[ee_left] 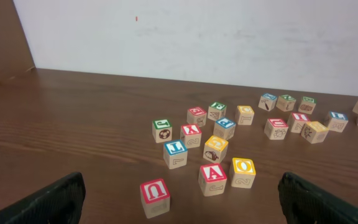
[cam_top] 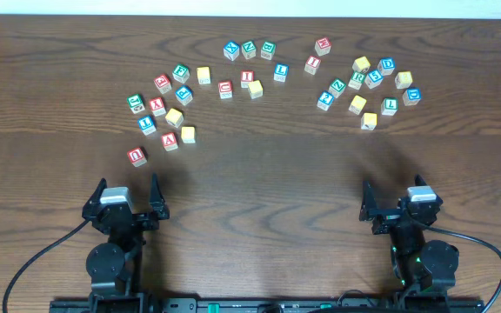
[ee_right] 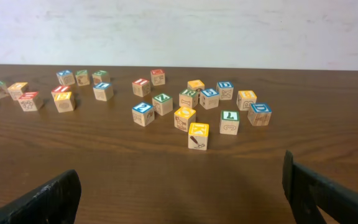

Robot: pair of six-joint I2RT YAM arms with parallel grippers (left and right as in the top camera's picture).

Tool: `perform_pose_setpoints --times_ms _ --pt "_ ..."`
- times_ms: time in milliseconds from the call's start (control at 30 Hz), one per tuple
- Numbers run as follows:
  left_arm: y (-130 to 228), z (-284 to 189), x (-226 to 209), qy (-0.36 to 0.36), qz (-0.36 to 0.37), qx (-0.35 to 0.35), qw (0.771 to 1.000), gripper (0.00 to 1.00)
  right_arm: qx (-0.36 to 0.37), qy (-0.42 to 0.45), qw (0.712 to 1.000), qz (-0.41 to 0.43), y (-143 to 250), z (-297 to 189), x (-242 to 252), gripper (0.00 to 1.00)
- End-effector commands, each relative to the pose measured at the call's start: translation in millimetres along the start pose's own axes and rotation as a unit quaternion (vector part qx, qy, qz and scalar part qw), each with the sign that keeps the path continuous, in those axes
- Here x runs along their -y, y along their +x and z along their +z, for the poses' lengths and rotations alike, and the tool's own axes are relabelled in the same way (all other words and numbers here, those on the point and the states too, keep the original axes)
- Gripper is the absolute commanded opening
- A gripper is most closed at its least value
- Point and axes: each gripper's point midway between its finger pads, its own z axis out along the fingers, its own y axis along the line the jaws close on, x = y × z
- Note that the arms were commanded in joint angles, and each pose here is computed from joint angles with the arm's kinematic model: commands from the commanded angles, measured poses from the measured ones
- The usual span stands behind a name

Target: Spell out CORL

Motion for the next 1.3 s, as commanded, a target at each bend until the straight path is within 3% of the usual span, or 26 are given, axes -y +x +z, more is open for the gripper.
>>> perform_pose_setpoints --times_ms 0,1267 --pt "15.0 0.1 -4.2 -0.009 0.005 -0.026 1.000 0.98 -0.003 0.002 1.000 0.001 2.2 0.3 1.4 0.99" --pt "14.6 0.1 -7.0 -0.018 0.004 -0.025 1.000 0.98 -0.003 0.002 1.000 0.001 2.2 0.3 1.4 0.99"
